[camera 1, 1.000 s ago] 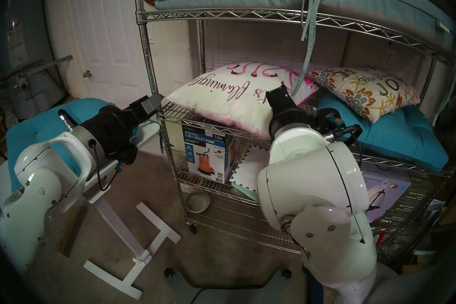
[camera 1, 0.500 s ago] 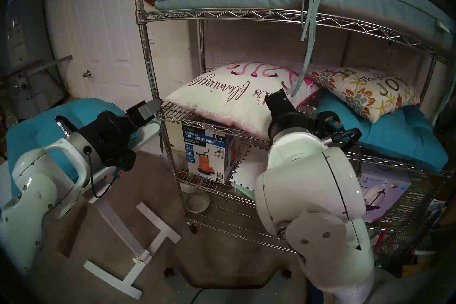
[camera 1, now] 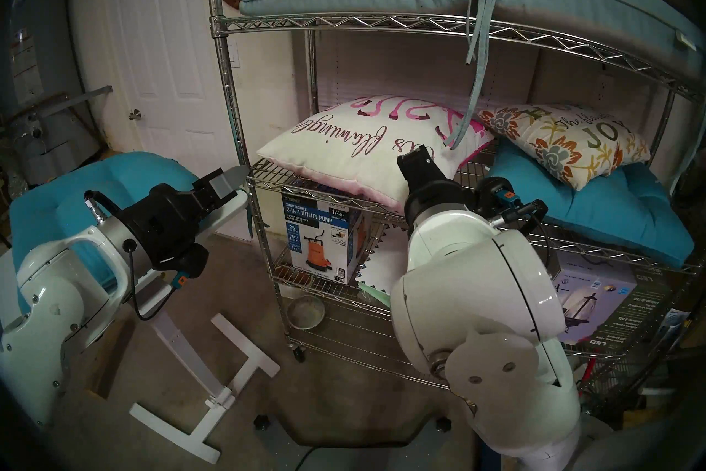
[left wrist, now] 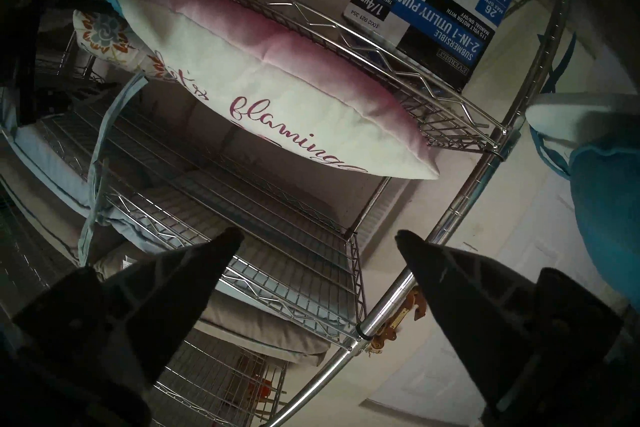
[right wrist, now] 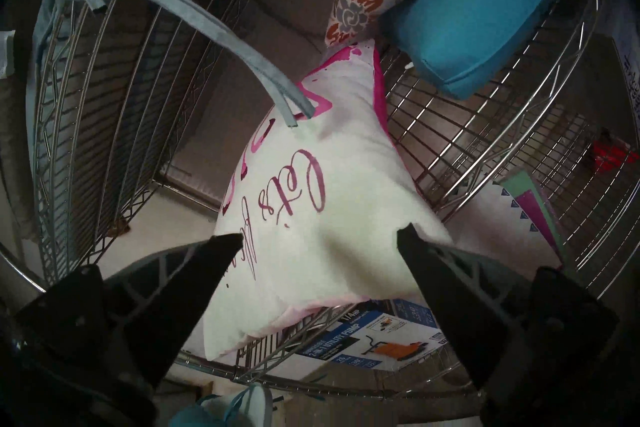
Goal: Put cushion on the shelf
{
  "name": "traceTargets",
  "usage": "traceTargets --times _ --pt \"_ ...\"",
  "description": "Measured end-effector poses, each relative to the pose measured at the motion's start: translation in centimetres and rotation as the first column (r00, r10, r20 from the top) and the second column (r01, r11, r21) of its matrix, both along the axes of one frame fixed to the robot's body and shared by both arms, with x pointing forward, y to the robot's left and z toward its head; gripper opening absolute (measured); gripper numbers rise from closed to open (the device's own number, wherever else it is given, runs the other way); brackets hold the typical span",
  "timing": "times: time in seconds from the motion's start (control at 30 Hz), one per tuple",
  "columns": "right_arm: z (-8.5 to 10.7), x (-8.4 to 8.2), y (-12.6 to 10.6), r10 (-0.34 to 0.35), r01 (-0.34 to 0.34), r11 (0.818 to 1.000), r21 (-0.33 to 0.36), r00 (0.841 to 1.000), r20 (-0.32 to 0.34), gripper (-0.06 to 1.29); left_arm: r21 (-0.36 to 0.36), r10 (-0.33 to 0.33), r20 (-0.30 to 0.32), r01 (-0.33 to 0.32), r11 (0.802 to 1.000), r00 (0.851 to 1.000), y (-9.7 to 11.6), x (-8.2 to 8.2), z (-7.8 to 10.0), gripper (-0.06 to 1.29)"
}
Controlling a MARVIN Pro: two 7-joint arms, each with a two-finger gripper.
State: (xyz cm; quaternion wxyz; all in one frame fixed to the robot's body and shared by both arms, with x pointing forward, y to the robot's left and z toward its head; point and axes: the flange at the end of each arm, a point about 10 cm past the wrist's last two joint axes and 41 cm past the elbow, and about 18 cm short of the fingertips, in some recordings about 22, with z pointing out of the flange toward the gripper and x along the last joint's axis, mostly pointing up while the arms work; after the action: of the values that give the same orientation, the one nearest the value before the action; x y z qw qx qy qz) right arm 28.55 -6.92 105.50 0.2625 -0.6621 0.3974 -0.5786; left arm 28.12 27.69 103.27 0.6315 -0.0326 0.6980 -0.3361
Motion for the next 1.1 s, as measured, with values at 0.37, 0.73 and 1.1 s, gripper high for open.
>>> traceTargets --times 0.37,0.73,1.1 --pt "-0.9 -0.1 0.4 0.054 -0.054 0.999 0.005 0.997 -0.048 0.74 -0.008 -0.018 -0.004 0.018 1.000 1.000 0.5 -0.7 -0.3 1.27" --pt "-1.5 -0.3 1.0 0.101 -0.098 0.995 0.035 0.991 -0.084 -0.03 -0.015 -0.037 0.001 0.037 0.999 0.999 1.2 -1.4 -0.4 1.27" --pt "-1.5 -0.5 1.5 0.134 -0.128 0.990 0.065 0.987 -0.094 -0.03 -0.019 -0.063 0.015 0.063 0.998 0.998 1.9 -2.3 -0.4 1.27"
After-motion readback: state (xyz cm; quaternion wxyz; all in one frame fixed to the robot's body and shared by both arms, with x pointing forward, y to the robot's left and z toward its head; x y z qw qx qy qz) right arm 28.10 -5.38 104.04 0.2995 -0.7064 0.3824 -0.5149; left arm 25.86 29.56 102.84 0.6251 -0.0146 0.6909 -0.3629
